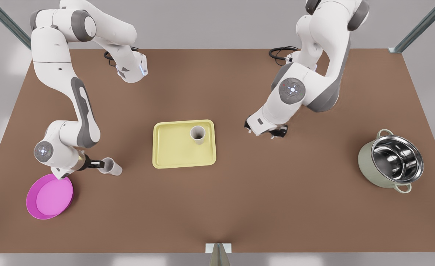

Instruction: Use the left arm to pick up the white IKEA cup from the tray and place it on the middle-left position; use the right arm to pick up the white IKEA cup from the tray and place it on the middle-right position

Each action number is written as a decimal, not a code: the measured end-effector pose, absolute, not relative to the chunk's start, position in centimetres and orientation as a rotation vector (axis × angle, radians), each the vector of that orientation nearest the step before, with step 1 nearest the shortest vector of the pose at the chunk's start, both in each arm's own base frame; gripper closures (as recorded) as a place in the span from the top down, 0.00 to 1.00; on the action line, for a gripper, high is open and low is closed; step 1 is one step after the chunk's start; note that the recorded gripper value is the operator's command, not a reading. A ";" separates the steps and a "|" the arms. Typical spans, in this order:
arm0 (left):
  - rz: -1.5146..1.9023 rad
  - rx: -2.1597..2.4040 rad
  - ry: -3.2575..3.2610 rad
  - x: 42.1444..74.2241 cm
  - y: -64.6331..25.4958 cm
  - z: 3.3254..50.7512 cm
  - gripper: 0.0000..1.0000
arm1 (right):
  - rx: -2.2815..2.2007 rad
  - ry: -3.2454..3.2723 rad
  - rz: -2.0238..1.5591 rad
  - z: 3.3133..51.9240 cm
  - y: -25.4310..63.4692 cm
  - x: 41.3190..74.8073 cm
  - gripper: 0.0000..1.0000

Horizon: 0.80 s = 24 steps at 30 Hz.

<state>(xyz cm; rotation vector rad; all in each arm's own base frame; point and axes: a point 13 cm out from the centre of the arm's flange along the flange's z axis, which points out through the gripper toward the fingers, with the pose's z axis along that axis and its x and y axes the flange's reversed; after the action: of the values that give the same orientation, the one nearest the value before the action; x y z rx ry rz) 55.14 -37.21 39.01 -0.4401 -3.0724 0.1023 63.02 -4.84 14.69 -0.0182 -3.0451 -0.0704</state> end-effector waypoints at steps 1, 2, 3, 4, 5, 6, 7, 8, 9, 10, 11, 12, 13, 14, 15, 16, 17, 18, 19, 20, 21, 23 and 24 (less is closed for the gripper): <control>0.093 -0.474 -3.071 53.8 -39.8 38.5 1.00 | -0.005 -3.046 -0.073 14.7 -4.8 63.0 0.74; 0.096 -0.485 -3.078 53.1 -41.9 37.5 1.00 | 0.008 -3.046 -0.075 14.8 -4.8 63.0 0.74; 0.104 -0.477 -3.091 53.0 -43.5 36.6 1.00 | 0.019 -3.045 -0.077 14.8 -4.8 63.0 0.74; 0.113 -0.459 -3.102 52.9 -44.6 35.8 1.00 | 0.031 -3.045 -0.078 14.8 -4.8 63.0 0.74; 0.119 -0.436 -3.110 52.9 -45.4 34.9 1.00 | 0.042 -3.044 -0.079 14.8 -4.8 63.0 0.74; 0.126 -0.407 -3.120 53.0 -45.9 34.4 1.00 | 0.053 -3.044 -0.080 14.8 -4.8 63.0 0.80; 0.134 -0.376 -3.130 53.3 -46.2 34.0 1.00 | 0.062 -3.046 -0.079 14.9 -4.9 63.0 1.00; 0.137 -0.354 -3.135 53.1 -46.8 33.4 1.00 | 0.071 -3.057 -0.076 15.8 -4.9 63.2 1.00; 0.145 -0.333 -3.140 53.1 -47.6 32.7 1.00 | 0.081 -3.079 -0.070 17.7 -4.9 63.5 1.00; 0.155 -0.309 -3.148 53.4 -48.3 31.8 1.00 | 0.095 -3.108 -0.061 20.4 -4.9 63.8 1.00; 0.165 -0.293 -3.155 53.3 -49.2 31.0 1.00 | 0.116 -3.137 -0.049 23.5 -4.5 64.0 1.00; 0.175 -0.286 -3.163 52.9 -50.3 30.7 1.00 | 0.135 -3.162 -0.036 26.6 -4.2 63.8 1.00; 0.186 -0.281 -3.171 52.3 -51.4 30.6 1.00 | 0.151 -3.183 -0.023 29.5 -4.0 63.4 1.00; 0.194 -0.276 -3.176 51.7 -52.4 30.4 1.00 | 0.161 -3.204 -0.010 32.8 -4.0 62.7 1.00; 0.201 -0.272 -3.179 51.1 -53.3 30.1 1.00 | 0.173 -3.226 0.006 36.3 -3.8 61.7 1.00; 0.201 -0.273 -3.176 50.3 -54.4 29.2 1.00 | 0.184 -3.241 0.020 39.3 -3.6 60.5 1.00; 0.188 -0.279 -3.172 49.5 -55.3 27.9 1.00 | 0.193 -3.241 0.026 40.9 -3.2 59.6 1.00; 0.169 -0.276 -3.168 49.1 -55.7 26.5 1.00 | 0.200 -3.242 0.028 42.1 -2.9 59.4 1.00; 0.149 -0.264 -3.163 48.9 -55.8 25.0 1.00 | 0.206 -3.249 0.026 43.3 -2.6 60.1 1.00; 0.129 -0.248 -3.158 48.9 -55.8 23.5 1.00 | 0.210 -3.244 0.021 43.7 -2.2 60.6 1.00; 0.110 -0.224 -3.156 49.2 -55.5 22.1 1.00 | 0.213 -3.229 0.015 43.5 -1.9 60.8 1.00; 0.076 -0.155 -3.166 50.8 -54.1 20.0 1.00 | 0.204 -3.198 0.007 42.7 -2.0 60.7 1.00; 0.058 -0.147 -3.160 50.3 -54.1 18.8 1.00 | 0.193 -3.185 0.004 42.4 -2.2 60.6 1.00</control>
<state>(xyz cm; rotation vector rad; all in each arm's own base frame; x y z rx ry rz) 50.30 -54.09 18.79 -0.1473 -3.1603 0.0580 60.56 -2.24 42.41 0.1925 -3.1852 0.0044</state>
